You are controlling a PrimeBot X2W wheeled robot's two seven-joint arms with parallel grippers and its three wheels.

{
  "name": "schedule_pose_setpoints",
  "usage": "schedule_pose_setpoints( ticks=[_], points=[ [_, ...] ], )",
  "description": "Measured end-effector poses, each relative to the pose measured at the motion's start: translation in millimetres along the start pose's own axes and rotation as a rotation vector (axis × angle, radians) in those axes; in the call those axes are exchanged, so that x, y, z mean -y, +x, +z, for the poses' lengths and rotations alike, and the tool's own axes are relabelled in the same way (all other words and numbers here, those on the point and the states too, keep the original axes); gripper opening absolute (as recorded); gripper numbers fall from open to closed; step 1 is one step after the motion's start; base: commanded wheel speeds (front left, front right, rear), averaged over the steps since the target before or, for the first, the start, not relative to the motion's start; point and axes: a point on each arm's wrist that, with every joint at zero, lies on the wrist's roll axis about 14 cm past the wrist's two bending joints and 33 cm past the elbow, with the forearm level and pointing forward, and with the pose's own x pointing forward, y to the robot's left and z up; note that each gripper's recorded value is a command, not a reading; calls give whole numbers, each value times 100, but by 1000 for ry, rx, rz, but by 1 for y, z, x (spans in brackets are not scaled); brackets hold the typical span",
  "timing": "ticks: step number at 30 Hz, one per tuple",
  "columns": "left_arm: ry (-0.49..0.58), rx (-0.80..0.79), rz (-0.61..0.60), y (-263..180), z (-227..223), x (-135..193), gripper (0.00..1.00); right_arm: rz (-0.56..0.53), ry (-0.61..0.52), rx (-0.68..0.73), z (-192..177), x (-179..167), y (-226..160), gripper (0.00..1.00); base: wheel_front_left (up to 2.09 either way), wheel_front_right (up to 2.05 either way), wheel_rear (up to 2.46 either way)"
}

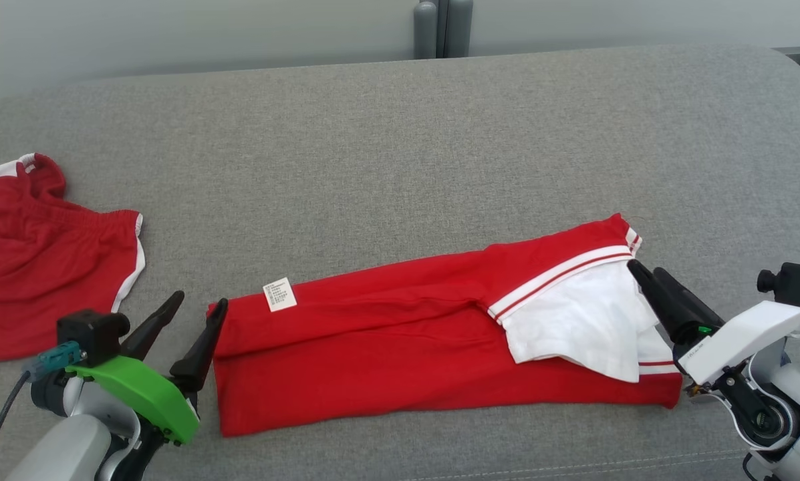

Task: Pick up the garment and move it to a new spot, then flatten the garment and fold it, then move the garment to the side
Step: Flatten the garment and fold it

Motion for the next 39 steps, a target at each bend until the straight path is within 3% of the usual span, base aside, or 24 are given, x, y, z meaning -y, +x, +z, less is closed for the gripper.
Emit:
schedule_pose_setpoints(
  ticks=[22, 39],
  points=[
    [-94, 64, 74, -1, 5, 8, 100, -191, -22, 78, 8, 36, 2, 100, 0, 0, 0],
    [-116, 80, 78, -3, 4, 15, 100, -303, -35, 31, -19, 56, 4, 100, 0, 0, 0]
  ],
)
